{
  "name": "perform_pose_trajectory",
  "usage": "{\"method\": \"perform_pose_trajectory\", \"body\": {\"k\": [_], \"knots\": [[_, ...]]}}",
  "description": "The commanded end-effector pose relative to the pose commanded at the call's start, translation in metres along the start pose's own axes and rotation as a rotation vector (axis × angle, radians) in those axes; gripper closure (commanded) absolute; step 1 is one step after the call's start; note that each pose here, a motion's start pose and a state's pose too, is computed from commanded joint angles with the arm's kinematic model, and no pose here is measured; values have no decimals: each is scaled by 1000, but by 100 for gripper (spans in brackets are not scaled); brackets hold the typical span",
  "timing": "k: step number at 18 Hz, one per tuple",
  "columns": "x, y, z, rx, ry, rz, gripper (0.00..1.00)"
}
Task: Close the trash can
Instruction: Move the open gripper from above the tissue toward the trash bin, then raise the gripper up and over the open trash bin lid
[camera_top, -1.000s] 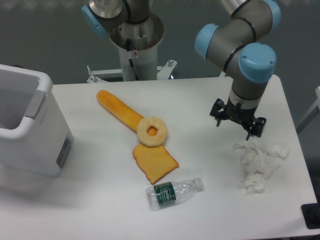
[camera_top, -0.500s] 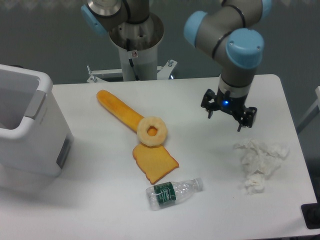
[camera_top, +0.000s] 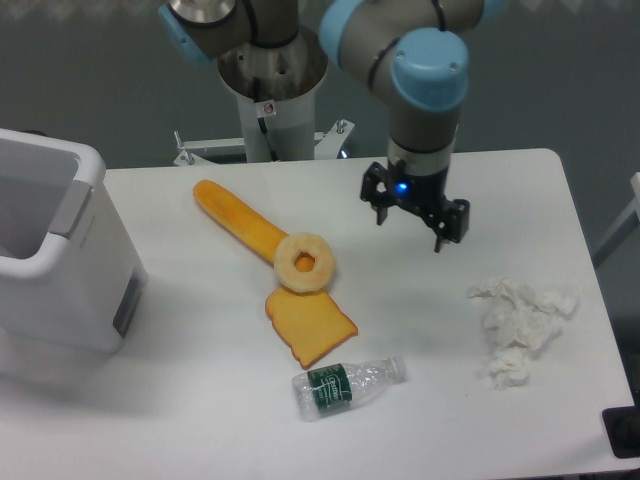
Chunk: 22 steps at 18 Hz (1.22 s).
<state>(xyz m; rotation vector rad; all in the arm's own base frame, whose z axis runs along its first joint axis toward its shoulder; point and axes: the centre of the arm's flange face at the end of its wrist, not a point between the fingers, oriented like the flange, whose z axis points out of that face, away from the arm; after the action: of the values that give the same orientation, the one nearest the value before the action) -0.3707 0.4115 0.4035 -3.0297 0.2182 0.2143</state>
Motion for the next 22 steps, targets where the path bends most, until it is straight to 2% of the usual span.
{"method": "perform_pose_trajectory", "body": {"k": [10,15,19,22], "knots": [[116,-78,-64,98,-12,-63,0],[148,-75,-120,230,-19,-132,0],[168,-82,-124,252,6,-114,0],[180,-81,-146,321,24,-128,0]]}}
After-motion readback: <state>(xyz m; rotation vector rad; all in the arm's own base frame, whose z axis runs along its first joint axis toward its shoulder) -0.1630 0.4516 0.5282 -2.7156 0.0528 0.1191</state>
